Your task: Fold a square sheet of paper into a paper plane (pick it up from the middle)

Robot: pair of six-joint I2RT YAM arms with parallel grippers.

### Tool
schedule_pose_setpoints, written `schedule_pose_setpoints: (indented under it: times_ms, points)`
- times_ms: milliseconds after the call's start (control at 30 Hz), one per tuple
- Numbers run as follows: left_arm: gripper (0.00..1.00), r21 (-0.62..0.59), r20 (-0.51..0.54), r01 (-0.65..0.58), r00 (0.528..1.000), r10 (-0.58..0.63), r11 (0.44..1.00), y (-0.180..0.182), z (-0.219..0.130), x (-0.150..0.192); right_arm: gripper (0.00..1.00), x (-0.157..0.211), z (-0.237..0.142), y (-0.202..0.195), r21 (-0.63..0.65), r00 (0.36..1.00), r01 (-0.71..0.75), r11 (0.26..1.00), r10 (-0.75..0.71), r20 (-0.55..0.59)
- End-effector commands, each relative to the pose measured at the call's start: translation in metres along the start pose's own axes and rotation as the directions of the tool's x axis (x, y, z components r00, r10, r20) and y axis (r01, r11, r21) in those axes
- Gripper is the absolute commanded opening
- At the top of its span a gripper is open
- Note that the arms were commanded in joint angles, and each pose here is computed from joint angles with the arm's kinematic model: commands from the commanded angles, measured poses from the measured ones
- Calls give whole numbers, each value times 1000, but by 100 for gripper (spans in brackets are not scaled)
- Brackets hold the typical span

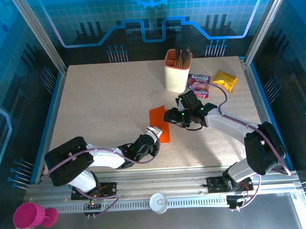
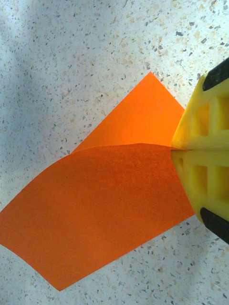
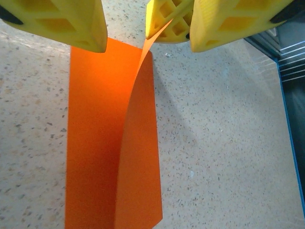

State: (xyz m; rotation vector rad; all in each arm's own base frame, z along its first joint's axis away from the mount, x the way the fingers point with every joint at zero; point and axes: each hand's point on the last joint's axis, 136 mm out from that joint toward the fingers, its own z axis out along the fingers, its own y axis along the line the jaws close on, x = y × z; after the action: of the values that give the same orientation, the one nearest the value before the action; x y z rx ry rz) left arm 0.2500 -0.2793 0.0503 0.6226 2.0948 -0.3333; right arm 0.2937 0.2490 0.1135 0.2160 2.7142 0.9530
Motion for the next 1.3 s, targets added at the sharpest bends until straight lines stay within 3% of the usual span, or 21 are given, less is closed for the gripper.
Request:
schedule_pose_setpoints:
  times_ms: [0, 533, 567, 667, 767, 1267]
  points:
    - [0, 23, 13, 12, 1000, -12, 1000, -4, -2, -12, 52, 7, 13, 6, -32, 997, -8, 999, 5, -73]
    - [0, 29, 4, 5, 1000, -5, 1000, -8, 2, -14, 51, 26, 59, 6, -45, 986, -47, 998, 39, -164]
    - [2, 30, 2, 4, 1000, -4, 1000, -8, 3, -14, 51, 26, 60, 5, -45, 985, -49, 998, 41, -167]
    - [24, 31, -4, -2, 1000, 2, 1000, -8, 4, -13, 50, 27, 63, 2, -42, 984, -53, 998, 45, -170]
    - [35, 34, -7, -8, 1000, 8, 999, -10, 5, -12, 49, 28, 64, 1, -41, 984, -59, 997, 51, -170]
    - [41, 69, 2, -11, 1000, 11, 998, -19, 10, -21, 46, 30, 65, -3, -34, 984, -67, 997, 61, -165]
